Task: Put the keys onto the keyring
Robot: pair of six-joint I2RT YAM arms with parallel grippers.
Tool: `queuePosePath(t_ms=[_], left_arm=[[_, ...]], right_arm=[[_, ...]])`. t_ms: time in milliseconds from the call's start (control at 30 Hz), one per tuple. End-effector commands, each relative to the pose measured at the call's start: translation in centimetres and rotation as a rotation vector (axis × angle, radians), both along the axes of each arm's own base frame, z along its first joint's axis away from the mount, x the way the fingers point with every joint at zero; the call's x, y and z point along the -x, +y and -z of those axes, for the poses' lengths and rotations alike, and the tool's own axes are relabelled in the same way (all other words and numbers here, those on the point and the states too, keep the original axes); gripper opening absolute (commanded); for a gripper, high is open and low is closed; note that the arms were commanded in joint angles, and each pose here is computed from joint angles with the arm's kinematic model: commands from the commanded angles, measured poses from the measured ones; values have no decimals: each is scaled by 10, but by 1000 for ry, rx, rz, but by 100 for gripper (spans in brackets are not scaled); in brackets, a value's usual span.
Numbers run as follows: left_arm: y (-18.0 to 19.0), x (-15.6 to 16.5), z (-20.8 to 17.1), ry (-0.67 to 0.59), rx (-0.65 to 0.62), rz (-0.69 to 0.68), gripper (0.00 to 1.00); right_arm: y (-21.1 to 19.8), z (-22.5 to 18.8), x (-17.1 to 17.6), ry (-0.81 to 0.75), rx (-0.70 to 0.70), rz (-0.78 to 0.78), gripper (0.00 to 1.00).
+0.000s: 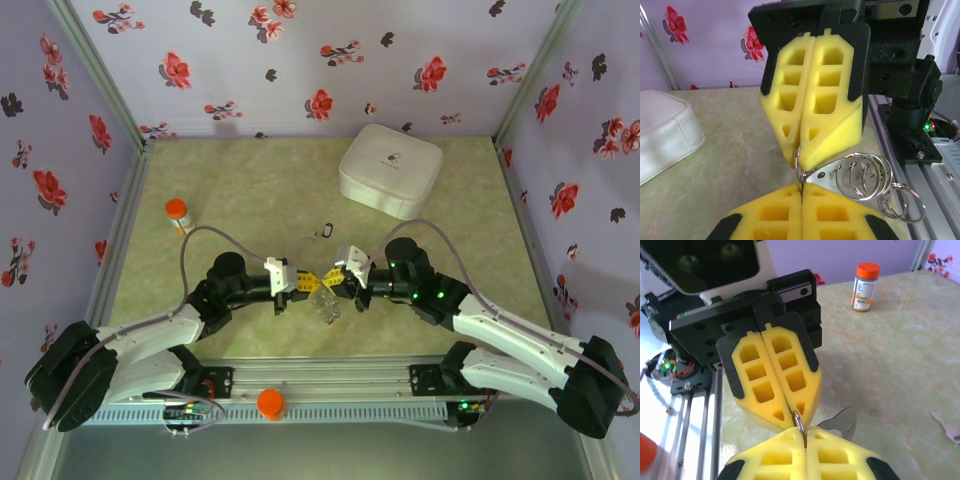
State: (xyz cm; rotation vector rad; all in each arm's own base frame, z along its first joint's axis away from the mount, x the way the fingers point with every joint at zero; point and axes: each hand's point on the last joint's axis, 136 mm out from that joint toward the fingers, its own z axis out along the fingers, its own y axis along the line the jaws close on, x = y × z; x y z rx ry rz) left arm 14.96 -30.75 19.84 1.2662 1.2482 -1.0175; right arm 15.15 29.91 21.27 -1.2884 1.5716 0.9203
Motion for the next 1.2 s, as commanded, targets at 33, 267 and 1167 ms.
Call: queuePosePath(t_ms=[33,267,1167], left_arm=[[-1,2,-18,20,15,6,31],[13,12,16,91,-254,16,40],[-3,10,-2,-30,-206,56,0]], right_arm=[[3,-10,8,14,8,-56,0],[-2,6,15,-58,229,-78,0],[13,-1,25,-112,291,-157,0]])
